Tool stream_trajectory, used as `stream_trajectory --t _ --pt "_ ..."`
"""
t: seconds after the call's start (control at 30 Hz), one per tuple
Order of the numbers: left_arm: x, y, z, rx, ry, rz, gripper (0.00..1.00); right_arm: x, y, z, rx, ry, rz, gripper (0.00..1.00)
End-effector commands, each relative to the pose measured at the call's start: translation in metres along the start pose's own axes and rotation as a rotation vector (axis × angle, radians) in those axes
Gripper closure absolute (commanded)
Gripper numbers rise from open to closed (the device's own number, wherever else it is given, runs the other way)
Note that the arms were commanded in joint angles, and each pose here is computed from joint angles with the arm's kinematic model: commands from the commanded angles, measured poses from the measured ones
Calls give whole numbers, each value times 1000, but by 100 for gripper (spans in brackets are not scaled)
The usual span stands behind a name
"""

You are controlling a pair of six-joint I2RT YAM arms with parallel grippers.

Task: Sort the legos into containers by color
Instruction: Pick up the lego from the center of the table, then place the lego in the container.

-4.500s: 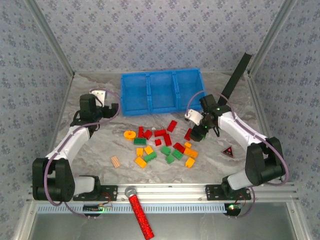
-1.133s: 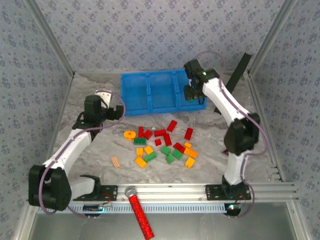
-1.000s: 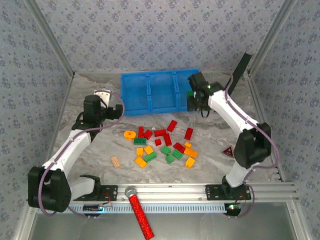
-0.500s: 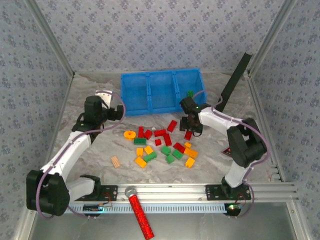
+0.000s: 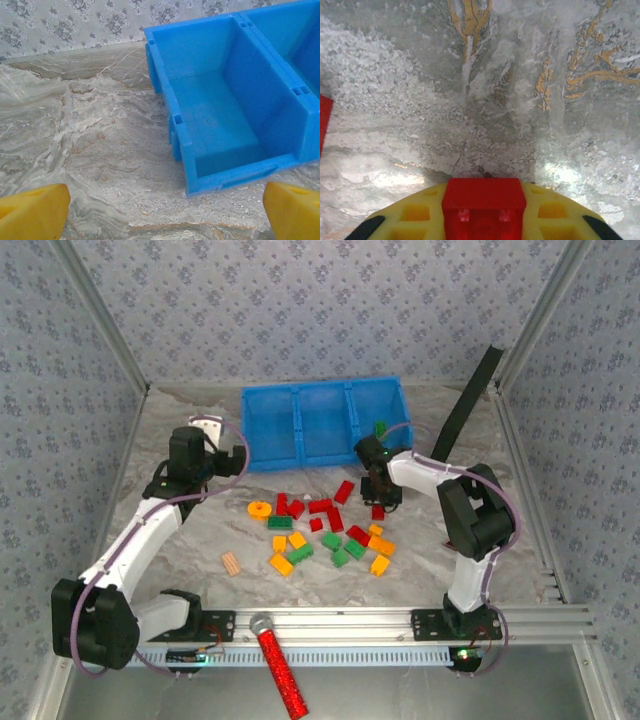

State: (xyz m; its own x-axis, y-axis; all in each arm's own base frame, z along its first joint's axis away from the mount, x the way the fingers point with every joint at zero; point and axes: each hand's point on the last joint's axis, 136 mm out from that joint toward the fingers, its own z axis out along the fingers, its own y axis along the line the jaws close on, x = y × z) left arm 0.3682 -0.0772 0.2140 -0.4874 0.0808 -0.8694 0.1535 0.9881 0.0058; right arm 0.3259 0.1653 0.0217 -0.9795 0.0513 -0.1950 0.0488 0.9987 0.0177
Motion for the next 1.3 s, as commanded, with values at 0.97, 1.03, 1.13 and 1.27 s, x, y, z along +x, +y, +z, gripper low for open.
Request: stream_trajectory --t 0.97,1.03,1.13,1.27 --pt "117 -45 -22 6 410 -372 1 -209 141 -48 -40 -423 -737 81" --pt "136 -51 -18 8 445 -457 1 -208 140 -34 -32 -406 -748 80" --pt "154 -54 -17 -26 467 -581 3 -207 141 -21 -29 -393 -759 76" --pt "162 -50 -22 -112 445 -645 2 -210 146 -20 -45 -410 -762 69"
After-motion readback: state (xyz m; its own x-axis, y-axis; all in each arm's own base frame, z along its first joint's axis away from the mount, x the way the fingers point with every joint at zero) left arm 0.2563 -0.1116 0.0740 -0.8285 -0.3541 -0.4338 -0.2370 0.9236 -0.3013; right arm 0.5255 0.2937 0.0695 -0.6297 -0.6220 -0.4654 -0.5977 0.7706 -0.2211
